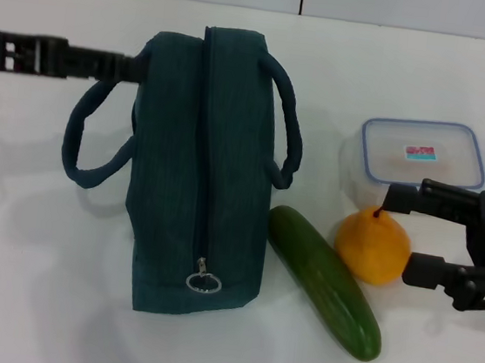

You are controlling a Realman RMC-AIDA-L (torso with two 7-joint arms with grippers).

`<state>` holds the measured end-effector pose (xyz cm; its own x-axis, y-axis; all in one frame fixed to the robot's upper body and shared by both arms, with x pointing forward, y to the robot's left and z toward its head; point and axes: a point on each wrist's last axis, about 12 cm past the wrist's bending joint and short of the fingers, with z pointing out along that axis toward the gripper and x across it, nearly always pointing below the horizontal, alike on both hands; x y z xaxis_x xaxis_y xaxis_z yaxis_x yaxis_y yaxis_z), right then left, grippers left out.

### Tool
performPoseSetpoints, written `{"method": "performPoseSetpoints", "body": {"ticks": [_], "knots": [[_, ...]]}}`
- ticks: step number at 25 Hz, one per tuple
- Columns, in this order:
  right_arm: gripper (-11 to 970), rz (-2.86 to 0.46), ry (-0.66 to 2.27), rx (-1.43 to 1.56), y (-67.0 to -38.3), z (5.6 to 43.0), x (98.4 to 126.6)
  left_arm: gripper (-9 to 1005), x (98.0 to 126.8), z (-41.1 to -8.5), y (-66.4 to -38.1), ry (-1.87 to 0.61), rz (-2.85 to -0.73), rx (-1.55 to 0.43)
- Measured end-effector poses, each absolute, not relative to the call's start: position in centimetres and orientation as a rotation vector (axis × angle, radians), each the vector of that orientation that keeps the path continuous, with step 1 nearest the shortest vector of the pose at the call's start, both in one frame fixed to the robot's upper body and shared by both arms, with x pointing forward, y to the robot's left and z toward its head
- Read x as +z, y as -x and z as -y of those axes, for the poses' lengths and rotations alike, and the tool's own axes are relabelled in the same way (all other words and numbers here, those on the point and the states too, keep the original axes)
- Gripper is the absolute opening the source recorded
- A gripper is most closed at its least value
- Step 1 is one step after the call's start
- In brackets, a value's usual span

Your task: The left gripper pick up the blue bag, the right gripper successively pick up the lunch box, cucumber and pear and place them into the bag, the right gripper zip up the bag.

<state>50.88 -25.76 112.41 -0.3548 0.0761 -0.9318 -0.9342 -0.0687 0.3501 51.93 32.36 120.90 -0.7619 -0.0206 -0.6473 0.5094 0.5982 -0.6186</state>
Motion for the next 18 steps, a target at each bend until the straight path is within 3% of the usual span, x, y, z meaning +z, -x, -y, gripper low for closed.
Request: {"method": "performPoseSetpoints", "body": {"ticks": [18], "knots": [[858, -1.388, 0.974, 1.543, -50.5, 26.0, 111.9, 708, 120.7, -29.0, -53.7, -0.420, -2.369, -1.115]]}}
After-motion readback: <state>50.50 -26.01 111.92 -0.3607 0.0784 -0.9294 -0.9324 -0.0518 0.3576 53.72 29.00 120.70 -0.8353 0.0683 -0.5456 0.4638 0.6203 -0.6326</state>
